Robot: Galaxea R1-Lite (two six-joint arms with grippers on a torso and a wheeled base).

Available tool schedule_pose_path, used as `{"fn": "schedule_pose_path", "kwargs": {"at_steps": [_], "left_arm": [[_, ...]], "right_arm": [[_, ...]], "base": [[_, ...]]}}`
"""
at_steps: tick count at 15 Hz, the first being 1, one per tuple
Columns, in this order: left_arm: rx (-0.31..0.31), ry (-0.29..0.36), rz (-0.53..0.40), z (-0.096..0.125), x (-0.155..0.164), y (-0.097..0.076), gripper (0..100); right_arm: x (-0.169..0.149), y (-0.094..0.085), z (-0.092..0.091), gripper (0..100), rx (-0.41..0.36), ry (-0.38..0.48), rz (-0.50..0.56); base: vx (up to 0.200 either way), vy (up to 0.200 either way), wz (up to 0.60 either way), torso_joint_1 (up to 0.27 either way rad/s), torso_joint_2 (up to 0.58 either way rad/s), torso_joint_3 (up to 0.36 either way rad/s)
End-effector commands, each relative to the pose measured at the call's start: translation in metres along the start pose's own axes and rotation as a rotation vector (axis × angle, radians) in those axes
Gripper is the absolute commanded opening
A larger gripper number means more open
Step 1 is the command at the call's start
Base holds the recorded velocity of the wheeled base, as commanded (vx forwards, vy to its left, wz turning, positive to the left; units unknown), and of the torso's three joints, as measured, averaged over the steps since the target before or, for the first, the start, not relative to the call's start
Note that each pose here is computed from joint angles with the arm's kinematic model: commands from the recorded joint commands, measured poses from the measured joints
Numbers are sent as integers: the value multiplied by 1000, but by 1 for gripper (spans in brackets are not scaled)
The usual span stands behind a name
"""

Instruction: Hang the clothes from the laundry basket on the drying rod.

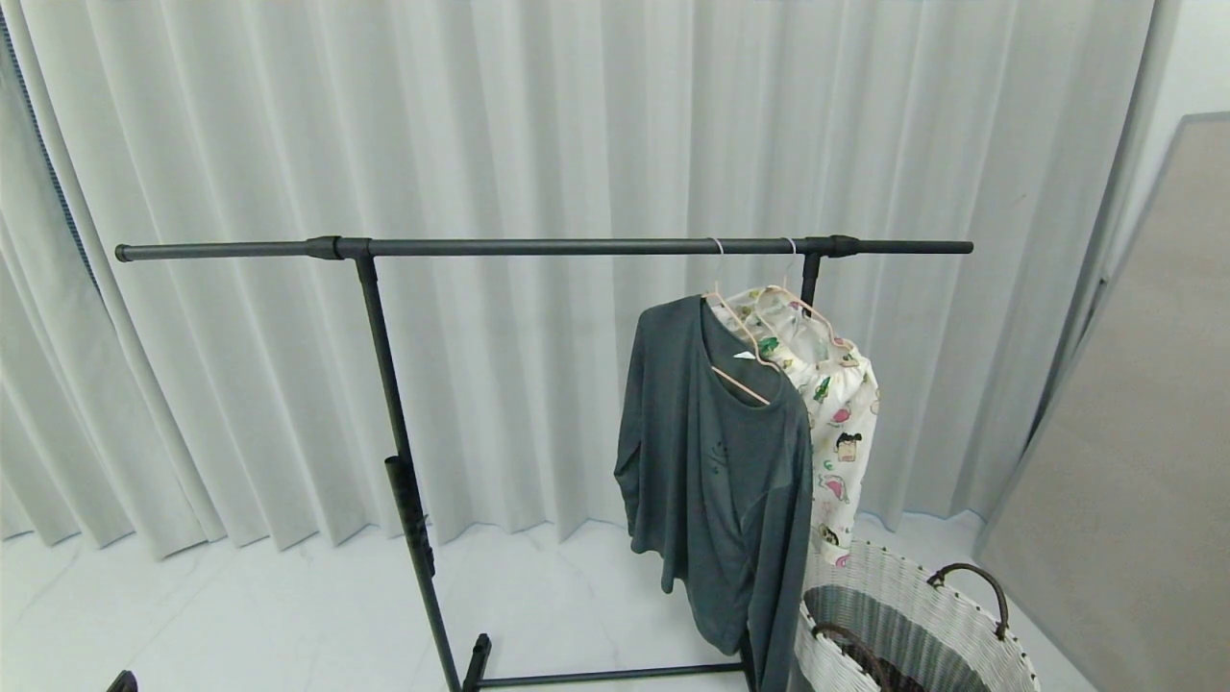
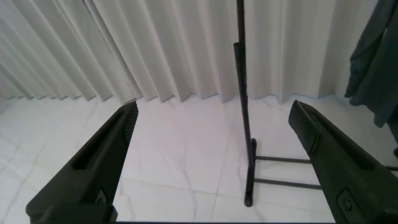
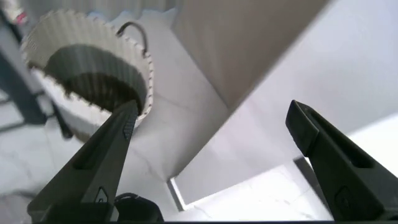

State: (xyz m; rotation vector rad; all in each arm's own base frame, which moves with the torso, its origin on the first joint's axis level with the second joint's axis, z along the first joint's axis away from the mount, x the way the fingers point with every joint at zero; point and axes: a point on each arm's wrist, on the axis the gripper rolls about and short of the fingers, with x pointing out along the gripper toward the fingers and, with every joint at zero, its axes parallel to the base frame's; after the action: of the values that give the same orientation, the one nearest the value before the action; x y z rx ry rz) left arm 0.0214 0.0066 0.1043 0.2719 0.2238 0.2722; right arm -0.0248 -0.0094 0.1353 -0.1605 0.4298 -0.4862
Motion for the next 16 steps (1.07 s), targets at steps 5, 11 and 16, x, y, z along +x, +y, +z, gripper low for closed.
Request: {"fn": "schedule_pose_path", "kwargs": {"at_steps": [5, 11, 16], "left_arm": [[-3, -152, 64, -29, -31, 7, 100], [-255, -166, -23, -28, -30, 6, 100], [-299, -158, -202, -30, -30, 1, 100]], "right_arm": [[0, 4, -24, 100, 142, -376, 66], [21, 15, -41, 100, 98, -420, 37], [18, 15, -46, 100, 76, -484, 111]], "base": [[0, 0, 0, 0, 0, 0], [0, 0, 0, 0, 0, 0], [0, 0, 0, 0, 0, 0]]}}
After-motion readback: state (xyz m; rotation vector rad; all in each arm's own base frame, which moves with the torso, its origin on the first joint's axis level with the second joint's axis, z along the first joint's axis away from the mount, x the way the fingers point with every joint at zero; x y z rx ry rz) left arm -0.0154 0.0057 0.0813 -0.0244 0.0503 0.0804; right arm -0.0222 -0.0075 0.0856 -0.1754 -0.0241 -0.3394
